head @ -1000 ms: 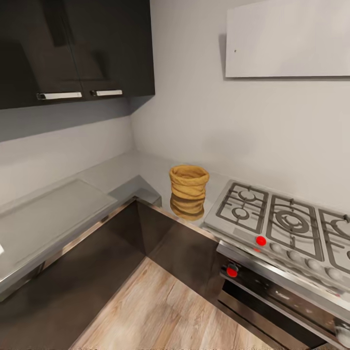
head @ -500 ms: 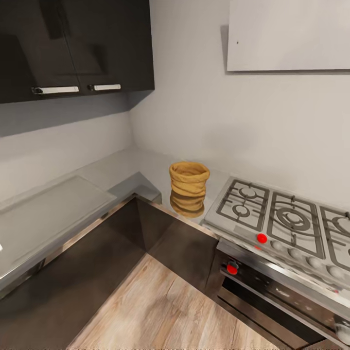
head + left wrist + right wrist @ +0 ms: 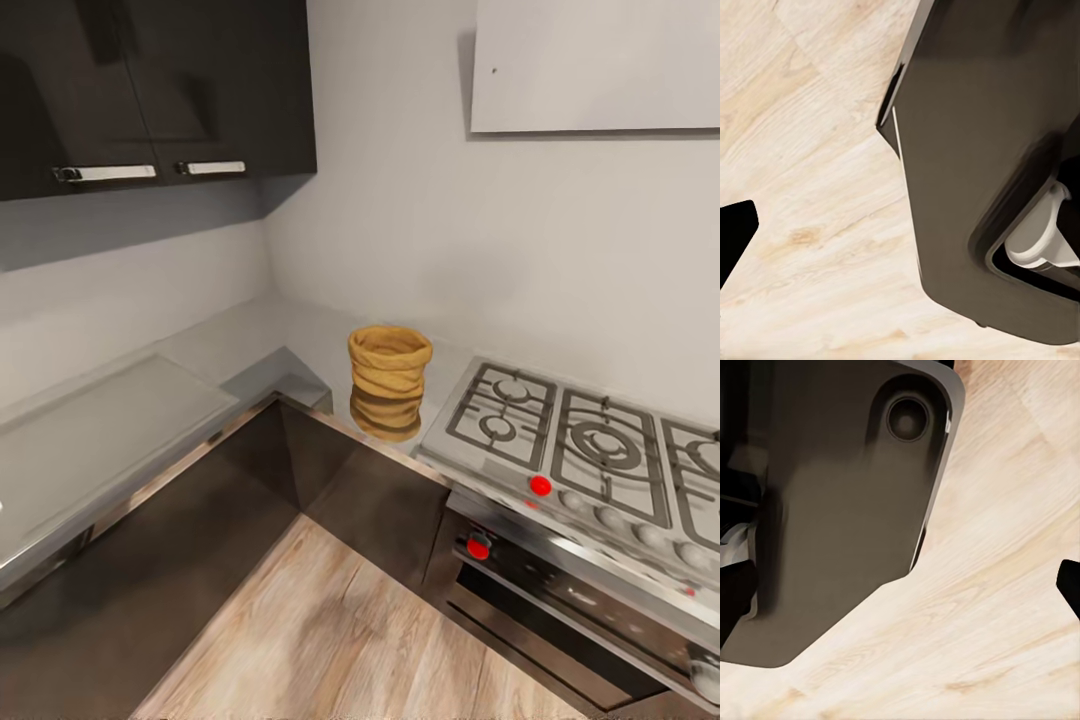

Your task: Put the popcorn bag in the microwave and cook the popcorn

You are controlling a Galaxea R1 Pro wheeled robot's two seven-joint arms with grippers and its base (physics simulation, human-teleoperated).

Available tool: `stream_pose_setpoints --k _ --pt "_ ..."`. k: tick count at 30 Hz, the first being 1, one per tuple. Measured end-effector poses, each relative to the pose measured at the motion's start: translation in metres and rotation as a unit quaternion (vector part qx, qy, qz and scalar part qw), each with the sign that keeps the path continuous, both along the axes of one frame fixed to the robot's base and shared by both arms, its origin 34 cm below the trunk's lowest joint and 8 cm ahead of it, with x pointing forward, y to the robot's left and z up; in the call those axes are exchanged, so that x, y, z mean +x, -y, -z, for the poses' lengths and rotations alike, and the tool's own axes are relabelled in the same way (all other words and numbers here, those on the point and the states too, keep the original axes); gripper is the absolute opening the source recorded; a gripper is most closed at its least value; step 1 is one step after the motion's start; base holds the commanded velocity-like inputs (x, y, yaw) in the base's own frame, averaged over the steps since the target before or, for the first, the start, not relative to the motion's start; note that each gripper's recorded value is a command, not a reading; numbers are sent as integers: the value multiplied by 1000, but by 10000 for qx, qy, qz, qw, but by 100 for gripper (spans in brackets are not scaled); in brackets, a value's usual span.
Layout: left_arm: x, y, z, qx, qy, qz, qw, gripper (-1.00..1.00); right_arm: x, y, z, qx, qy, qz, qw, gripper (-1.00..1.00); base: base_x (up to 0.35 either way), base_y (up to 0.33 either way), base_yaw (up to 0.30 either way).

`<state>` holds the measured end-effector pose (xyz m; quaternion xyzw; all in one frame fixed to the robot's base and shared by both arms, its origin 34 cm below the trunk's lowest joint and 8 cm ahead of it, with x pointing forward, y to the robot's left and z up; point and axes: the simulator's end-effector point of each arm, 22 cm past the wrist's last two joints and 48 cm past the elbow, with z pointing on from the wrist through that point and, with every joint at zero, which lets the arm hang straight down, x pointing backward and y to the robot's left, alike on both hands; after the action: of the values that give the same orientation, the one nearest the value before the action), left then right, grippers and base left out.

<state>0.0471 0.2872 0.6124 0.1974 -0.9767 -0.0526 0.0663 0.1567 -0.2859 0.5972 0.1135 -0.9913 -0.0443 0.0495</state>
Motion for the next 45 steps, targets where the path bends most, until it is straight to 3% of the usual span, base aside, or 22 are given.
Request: stream_pose_setpoints --k 26,38,45 --pt "-16 0 -3 2 -211 -20 9998 100 -17 1 1 -6 -212 6 9998 100 0 0 0" --pt "-24 33 -4 -219 -306 -118 9992 100 -22 0 2 3 -261 11 9997 100 0 0 0" --pt "-28 34 -5 -224 -363 -122 9990 100 -27 1 2 2 -319 -3 9995 100 0 0 0"
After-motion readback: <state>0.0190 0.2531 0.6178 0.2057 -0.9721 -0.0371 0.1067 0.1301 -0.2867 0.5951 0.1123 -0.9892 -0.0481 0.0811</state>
